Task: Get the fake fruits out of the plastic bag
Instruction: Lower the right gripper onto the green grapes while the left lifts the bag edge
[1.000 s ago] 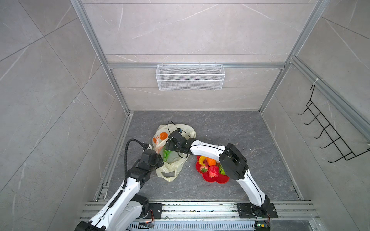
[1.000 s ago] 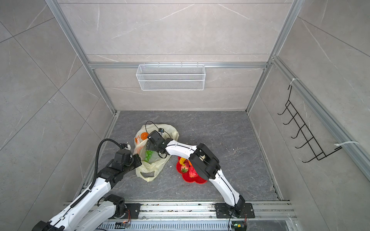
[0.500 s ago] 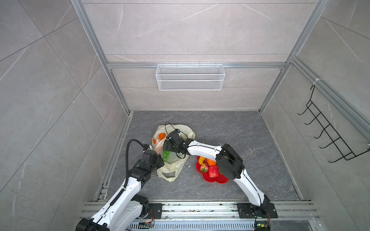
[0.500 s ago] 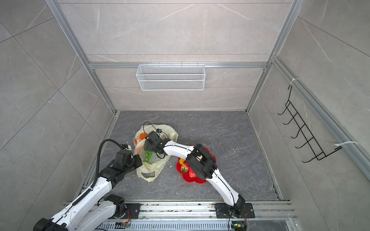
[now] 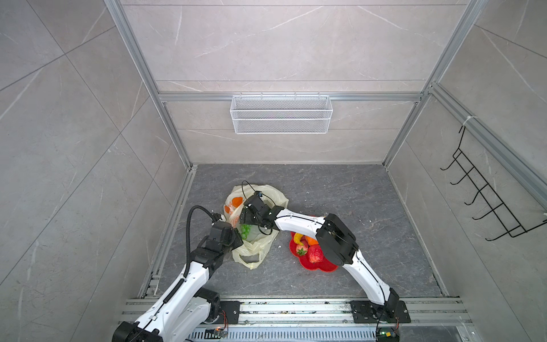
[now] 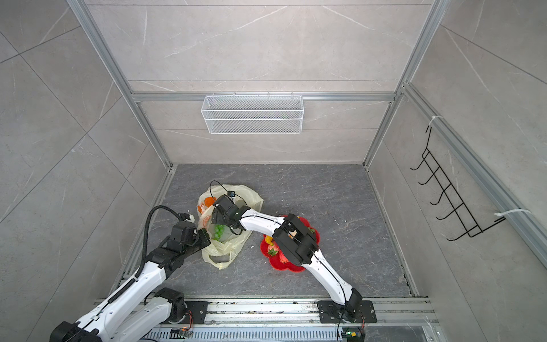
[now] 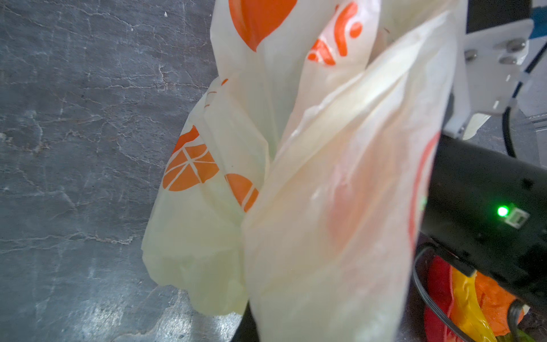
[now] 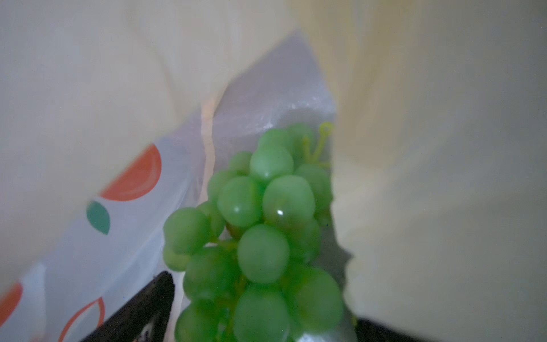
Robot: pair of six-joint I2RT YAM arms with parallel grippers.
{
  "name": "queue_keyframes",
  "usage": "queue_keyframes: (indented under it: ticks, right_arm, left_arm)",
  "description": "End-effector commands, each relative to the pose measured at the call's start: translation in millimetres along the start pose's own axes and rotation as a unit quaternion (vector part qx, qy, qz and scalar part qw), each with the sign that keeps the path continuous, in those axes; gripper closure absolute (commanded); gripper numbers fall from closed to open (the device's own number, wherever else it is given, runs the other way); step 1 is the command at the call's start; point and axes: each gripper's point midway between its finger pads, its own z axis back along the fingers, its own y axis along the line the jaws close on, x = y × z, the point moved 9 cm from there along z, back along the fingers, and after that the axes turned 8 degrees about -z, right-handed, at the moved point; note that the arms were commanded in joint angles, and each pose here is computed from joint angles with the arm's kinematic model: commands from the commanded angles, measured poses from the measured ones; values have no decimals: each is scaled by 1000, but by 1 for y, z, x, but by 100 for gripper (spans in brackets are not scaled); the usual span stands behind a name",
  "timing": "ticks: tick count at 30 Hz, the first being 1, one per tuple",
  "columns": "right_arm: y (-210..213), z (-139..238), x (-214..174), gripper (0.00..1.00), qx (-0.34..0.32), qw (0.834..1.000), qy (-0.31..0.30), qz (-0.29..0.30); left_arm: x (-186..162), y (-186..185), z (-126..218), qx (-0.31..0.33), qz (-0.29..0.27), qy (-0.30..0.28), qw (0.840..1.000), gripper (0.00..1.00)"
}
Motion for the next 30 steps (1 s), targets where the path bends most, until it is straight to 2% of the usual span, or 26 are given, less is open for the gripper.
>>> queue_keyframes:
  ticks: [1,6,13,18,25,30]
  right_arm:
    - [0,27,28,11,74,997,-16,-26]
    - [-18,37,42,15,107,993,-20,-52]
    - [-42,26,45,38,151,985,-3,-83]
    - [-47,16,43,53,126,989,9,-81]
    - [-59,5,35,64,96,991,20,-96]
    - [-60,4,34,68,94,991,21,-95]
  left_arm:
    - [-1,1,0,-2,0,-2,1000,100]
    - [0,1,0,-2,-1,-1,1000,100]
    - [0,1,2,0,0,-3,1000,100]
    - [-1,2,2,1,0,-2,1000,100]
    - [0,2,3,0,-1,-5,1000,100]
    - [0,2,3,0,-2,-5,1000,100]
